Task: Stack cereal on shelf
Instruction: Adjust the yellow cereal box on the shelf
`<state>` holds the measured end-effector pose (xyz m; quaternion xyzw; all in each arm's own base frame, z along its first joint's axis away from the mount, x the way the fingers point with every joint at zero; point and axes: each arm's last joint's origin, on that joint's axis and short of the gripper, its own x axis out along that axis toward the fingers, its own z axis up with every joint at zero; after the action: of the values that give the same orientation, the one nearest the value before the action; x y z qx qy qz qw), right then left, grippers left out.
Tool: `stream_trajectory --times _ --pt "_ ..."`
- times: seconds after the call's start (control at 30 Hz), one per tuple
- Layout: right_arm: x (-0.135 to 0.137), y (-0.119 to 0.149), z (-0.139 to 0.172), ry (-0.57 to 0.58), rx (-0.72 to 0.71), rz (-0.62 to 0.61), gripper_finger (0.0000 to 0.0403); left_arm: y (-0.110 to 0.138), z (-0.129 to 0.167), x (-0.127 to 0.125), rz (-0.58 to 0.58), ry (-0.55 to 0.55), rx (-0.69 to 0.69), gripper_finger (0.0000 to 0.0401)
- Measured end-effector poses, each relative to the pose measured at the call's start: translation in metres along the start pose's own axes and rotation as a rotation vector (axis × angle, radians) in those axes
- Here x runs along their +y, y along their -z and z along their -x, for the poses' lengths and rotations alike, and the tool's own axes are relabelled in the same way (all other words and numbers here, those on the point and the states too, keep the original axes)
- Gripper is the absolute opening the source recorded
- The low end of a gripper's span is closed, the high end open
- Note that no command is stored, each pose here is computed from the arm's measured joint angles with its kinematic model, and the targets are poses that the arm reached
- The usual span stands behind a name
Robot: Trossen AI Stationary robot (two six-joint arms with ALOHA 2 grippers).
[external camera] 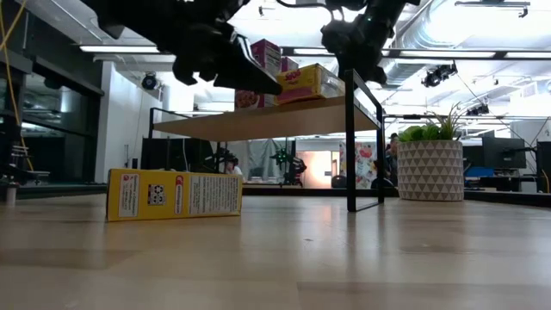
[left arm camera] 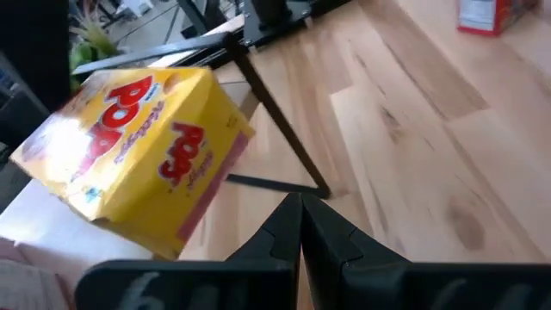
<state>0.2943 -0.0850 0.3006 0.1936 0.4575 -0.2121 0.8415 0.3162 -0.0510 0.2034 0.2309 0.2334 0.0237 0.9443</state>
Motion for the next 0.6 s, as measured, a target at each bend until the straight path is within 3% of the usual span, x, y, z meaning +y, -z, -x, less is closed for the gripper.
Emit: stream_trajectory --times 0.6 --pt "0.025 0.009 0.001 -0.028 0.003 0.070 0.0000 0.007 -0.001 -0.001 -0.035 0.018 0.070 0.0000"
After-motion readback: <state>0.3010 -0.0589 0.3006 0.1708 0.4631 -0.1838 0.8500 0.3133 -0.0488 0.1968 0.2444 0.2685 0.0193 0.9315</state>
